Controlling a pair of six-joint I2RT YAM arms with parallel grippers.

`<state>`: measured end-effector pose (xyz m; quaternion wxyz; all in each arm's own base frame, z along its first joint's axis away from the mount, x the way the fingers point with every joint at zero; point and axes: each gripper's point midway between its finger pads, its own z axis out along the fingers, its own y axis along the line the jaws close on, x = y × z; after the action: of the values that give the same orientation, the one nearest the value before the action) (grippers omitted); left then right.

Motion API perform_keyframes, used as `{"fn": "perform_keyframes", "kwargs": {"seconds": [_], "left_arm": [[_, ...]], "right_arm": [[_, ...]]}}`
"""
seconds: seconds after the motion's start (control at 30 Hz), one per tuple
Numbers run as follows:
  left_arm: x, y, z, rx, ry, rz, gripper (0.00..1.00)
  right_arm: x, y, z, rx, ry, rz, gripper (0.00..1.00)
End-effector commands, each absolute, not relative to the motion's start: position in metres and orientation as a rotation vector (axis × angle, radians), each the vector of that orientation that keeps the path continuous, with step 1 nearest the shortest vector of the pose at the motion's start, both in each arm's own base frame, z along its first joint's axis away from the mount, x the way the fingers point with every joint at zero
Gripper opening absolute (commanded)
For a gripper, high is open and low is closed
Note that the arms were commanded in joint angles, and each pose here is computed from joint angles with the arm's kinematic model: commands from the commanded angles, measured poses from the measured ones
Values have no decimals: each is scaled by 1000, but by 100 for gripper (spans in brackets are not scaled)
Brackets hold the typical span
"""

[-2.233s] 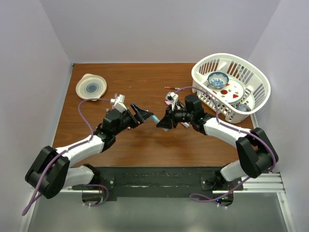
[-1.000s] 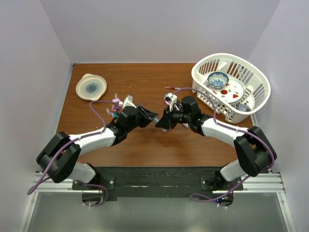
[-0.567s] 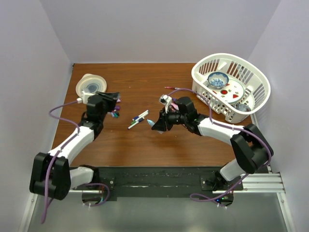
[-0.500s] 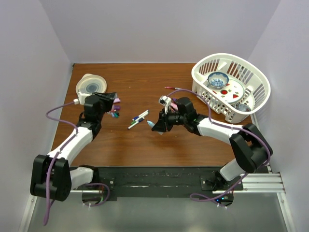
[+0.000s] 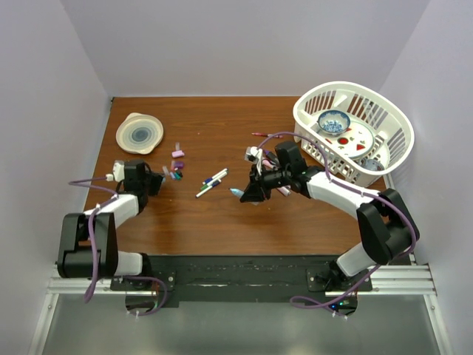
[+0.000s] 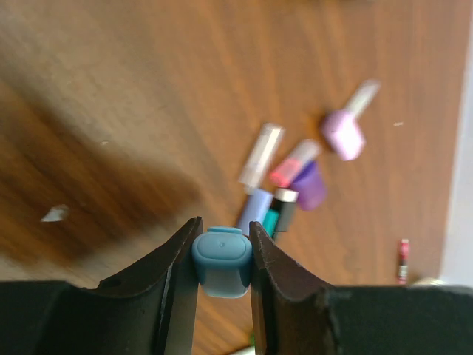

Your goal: Open the pen caps

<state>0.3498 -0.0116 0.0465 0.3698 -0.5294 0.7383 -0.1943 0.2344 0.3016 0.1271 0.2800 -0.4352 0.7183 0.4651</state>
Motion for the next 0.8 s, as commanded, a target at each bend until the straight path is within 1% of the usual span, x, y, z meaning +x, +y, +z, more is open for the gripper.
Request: {"fn": "perform_keyframes", "kwargs": {"seconds": [0.0,0.03,0.1,0.13,0.2,0.23,0.3,0.33,0.43,0.53,0.57,0.6,0.63,0.67,0.7,0.77], "left_arm": [[360,-11,38,-1303,1935,-489,17],[363,-11,38,-1302,1934,-490,19],[363,-11,33,-1300,1950,-484,27],[366,-12,35,-1289,1948,-493,34],[367,-13,32,-1281,1965,-491,41],[368,-13,33,-1276,1962,-498,55],[368,-14,36,-1263,1959,-500,65],[368,-14,38,-1258,1960,-503,72],[367,-15,49,-1234,1951,-510,74],[368,-13,74,-1185,1908,-525,74],[368,-16,91,-1146,1881,-554,74],[368,-16,100,-1108,1874,-558,77],[369,-16,110,-1078,1863,-558,78],[368,-24,129,-1014,1847,-611,81],[367,-26,138,-949,1850,-616,82],[366,-38,169,-813,1827,-677,84]], "right_arm": [[230,303,141,-1238,1843,1284,0],[230,304,141,-1241,1844,1287,0],[230,303,139,-1238,1855,1288,0],[231,303,139,-1238,1855,1282,0],[234,302,137,-1231,1861,1277,0],[233,302,137,-1232,1865,1277,0],[235,301,136,-1228,1868,1273,0],[236,300,135,-1226,1874,1269,0],[242,297,136,-1222,1873,1240,0],[258,286,136,-1182,1910,1149,0],[265,282,138,-1157,1921,1112,0],[278,272,135,-1107,1957,1026,0],[288,266,136,-1081,1970,968,0],[295,260,138,-1060,1976,914,0],[314,244,134,-997,2018,781,0],[330,229,135,-964,2032,656,0]]}}
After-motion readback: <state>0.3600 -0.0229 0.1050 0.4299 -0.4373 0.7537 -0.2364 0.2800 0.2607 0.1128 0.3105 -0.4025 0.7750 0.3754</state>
